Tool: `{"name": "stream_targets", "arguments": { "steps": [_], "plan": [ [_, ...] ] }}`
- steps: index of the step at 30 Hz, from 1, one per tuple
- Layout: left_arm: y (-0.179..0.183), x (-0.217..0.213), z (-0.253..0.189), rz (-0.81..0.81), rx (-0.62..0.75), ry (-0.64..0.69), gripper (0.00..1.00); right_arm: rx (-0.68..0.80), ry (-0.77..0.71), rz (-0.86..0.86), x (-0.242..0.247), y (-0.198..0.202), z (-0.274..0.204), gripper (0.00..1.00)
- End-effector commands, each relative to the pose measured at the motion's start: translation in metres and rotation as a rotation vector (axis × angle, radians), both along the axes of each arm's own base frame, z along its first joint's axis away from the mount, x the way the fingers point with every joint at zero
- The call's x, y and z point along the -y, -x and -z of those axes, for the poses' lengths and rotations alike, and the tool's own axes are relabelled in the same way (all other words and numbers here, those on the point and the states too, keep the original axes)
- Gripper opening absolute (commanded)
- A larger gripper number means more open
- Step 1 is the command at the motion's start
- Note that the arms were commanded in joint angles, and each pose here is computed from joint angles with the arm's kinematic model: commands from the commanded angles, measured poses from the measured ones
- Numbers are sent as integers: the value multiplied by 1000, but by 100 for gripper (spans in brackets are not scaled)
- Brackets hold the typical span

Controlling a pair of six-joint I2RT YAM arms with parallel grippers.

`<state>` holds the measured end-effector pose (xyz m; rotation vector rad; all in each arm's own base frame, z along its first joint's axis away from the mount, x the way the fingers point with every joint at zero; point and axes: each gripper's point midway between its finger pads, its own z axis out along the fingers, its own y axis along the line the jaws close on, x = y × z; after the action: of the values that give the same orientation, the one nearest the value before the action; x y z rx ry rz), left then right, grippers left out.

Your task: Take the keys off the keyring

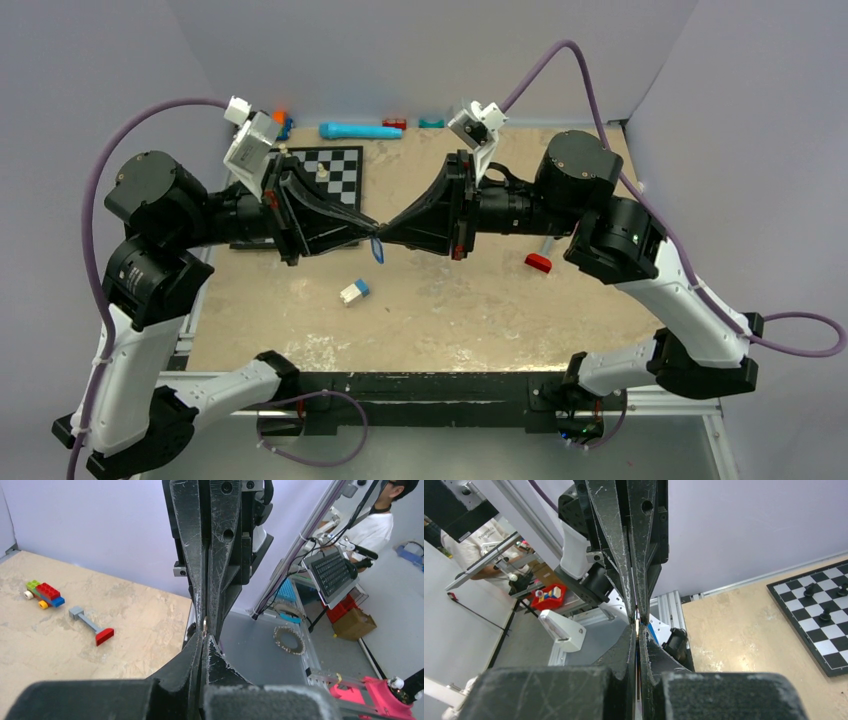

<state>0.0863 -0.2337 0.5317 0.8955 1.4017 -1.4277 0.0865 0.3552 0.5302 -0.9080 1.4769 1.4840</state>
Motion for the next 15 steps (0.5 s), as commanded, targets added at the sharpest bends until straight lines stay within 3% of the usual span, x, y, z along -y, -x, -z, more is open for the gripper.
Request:
{"name": "stream_targets", "arguments": {
  "steps": [1,15],
  "plan": [
    [-3,4,-20,1,30,81,0,26,-103,30,0,-3,-30,0],
    [-6,4,-26,-15,21,127,0,39,-136,35,-4,-6,-43,0]
  ]
}}
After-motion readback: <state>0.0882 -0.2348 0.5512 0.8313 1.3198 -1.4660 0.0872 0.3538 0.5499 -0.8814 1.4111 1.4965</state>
